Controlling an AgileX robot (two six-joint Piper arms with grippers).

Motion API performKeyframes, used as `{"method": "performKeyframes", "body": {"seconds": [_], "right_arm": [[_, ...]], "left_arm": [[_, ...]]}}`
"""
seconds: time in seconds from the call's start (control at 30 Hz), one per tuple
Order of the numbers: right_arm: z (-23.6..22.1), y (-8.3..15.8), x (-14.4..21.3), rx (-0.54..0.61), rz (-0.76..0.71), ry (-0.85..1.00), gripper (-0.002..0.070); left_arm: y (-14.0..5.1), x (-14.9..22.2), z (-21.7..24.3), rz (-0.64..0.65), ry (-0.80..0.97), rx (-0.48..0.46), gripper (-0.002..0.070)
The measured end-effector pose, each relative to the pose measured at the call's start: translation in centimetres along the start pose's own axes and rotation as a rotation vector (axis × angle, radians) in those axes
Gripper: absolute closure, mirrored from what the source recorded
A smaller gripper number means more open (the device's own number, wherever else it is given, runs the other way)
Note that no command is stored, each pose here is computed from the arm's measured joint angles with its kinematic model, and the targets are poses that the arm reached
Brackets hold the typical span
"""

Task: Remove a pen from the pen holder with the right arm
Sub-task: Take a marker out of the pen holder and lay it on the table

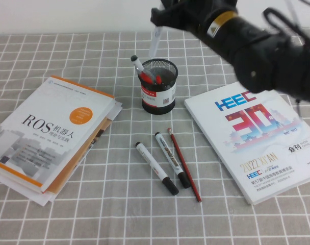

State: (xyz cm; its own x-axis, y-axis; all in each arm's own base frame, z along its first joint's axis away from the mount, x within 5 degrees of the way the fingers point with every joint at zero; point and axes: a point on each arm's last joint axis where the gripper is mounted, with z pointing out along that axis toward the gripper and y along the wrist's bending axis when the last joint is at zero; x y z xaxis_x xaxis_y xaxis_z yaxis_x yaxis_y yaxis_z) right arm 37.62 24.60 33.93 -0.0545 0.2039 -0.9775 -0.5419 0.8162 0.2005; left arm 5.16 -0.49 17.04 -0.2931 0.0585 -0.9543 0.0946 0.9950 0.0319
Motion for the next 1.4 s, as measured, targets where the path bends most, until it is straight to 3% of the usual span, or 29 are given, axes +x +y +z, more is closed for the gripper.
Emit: {"method": "performKeyframes", "body": {"seconds": [0.33, 0.53, 0.77, 1.0, 1.2, 1.4], "right_arm": [[-5.7, 1.4, -6.8, 0.021, -0.09, 0.168, 0.0572], [-8.9, 1.3, -6.9, 0.083, -0.075, 0.447, 0.0572], [-9.7, 0.9, -3.6, 0.128, -0.014, 0.768, 0.0572], [-7.6, 0.0, 2.6, 0.152, 0.028, 1.022, 0.0572], [-5.3, -0.6, 7.6, 0.119, 0.028, 1.114, 0.0572], [-2.8, -1.1, 10.4, 0.113, 0.029, 1.139, 0.0572]], "left_arm": [[0.0, 0.0, 0.0, 0.0, 0.0, 0.0, 0.0678], [0.0, 0.0, 0.0, 0.0, 0.0, 0.0, 0.0678], [0.0, 0.0, 0.0, 0.0, 0.0, 0.0, 0.0678], [0.0, 0.0, 0.0, 0.0, 0.0, 0.0, 0.0678], [0.0, 0.0, 0.0, 0.0, 0.0, 0.0, 0.0678], [0.0, 0.0, 0.0, 0.0, 0.0, 0.0, 0.0678]]}}
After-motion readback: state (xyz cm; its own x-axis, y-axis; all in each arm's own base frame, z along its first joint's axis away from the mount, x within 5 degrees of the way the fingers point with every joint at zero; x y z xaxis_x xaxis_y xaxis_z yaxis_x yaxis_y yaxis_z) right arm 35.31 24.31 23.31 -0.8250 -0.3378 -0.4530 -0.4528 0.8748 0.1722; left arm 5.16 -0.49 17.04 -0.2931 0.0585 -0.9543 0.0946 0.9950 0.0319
